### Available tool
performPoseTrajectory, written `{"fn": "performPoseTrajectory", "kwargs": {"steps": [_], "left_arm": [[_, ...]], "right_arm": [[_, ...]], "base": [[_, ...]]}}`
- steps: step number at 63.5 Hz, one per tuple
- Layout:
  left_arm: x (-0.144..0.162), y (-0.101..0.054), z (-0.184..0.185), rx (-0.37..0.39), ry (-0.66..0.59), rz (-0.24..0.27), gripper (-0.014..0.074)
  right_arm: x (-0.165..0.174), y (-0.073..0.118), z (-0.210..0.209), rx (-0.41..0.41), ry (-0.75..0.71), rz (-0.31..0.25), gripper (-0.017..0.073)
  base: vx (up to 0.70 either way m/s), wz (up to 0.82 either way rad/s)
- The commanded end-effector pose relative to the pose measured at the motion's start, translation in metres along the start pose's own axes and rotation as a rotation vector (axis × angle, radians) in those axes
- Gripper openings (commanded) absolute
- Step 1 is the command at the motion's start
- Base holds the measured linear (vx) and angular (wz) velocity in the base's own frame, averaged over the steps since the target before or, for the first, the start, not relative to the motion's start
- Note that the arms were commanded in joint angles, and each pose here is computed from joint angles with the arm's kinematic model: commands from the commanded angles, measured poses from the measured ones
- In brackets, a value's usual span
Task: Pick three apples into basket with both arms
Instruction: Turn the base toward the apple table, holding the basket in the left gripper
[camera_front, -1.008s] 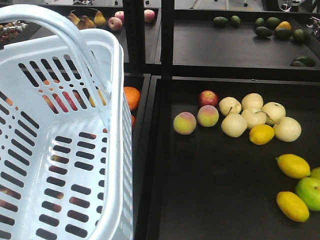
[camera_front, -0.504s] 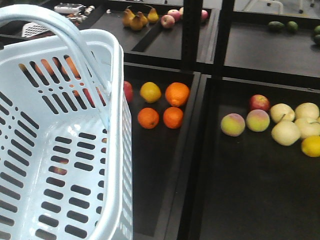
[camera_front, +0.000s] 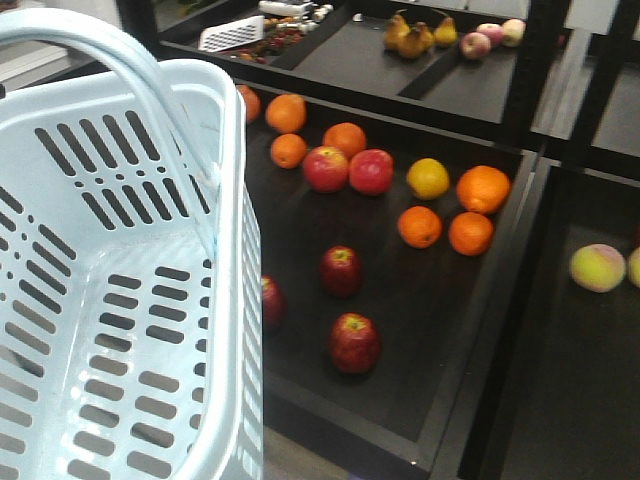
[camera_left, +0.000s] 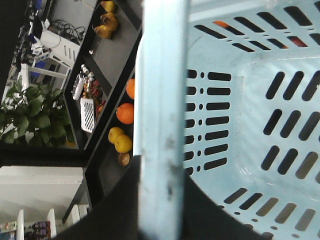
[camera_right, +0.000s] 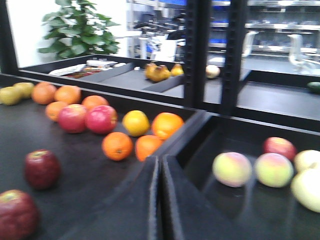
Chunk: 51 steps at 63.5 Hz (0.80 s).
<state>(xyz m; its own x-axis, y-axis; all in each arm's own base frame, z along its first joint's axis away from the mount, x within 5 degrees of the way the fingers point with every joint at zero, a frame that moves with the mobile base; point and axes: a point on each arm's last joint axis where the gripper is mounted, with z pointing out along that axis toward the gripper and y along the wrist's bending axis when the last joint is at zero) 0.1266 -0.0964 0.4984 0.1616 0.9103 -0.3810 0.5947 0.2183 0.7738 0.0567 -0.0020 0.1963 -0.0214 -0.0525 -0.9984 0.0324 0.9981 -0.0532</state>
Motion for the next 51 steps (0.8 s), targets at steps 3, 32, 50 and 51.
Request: {"fn": "performPoseTrajectory", "kwargs": {"steps": [3, 32, 50, 51], "left_arm": [[-0.0036, 0.0118, -0.0095, -0.094, -0.065, -0.022, -0.0006], [-0.0036, 0.0118, -0.0095, -0.094, -0.065, -0.022, -0.0006], [-0.0036, 0.0118, -0.0095, -0.094, -0.065, -0.022, -0.0006], [-0.0036, 0.0118, -0.0095, -0.094, -0.065, -0.022, -0.0006]], "right_arm": [[-0.003, -0.0004, -0.0006, 0.009, -0.077, -0.006, -0.0009], [-0.003, -0.0004, -0.0006, 0.009, -0.077, -0.006, -0.0009], [-0.003, -0.0004, -0.0006, 0.009, -0.077, -0.006, -0.0009], [-0.003, -0.0004, -0.0006, 0.009, -0.077, -0.006, -0.0009]], "base": [[-0.09, 0.38], [-0.08, 0.32], [-0.07, 0.35], [-0.07, 0.38]]}}
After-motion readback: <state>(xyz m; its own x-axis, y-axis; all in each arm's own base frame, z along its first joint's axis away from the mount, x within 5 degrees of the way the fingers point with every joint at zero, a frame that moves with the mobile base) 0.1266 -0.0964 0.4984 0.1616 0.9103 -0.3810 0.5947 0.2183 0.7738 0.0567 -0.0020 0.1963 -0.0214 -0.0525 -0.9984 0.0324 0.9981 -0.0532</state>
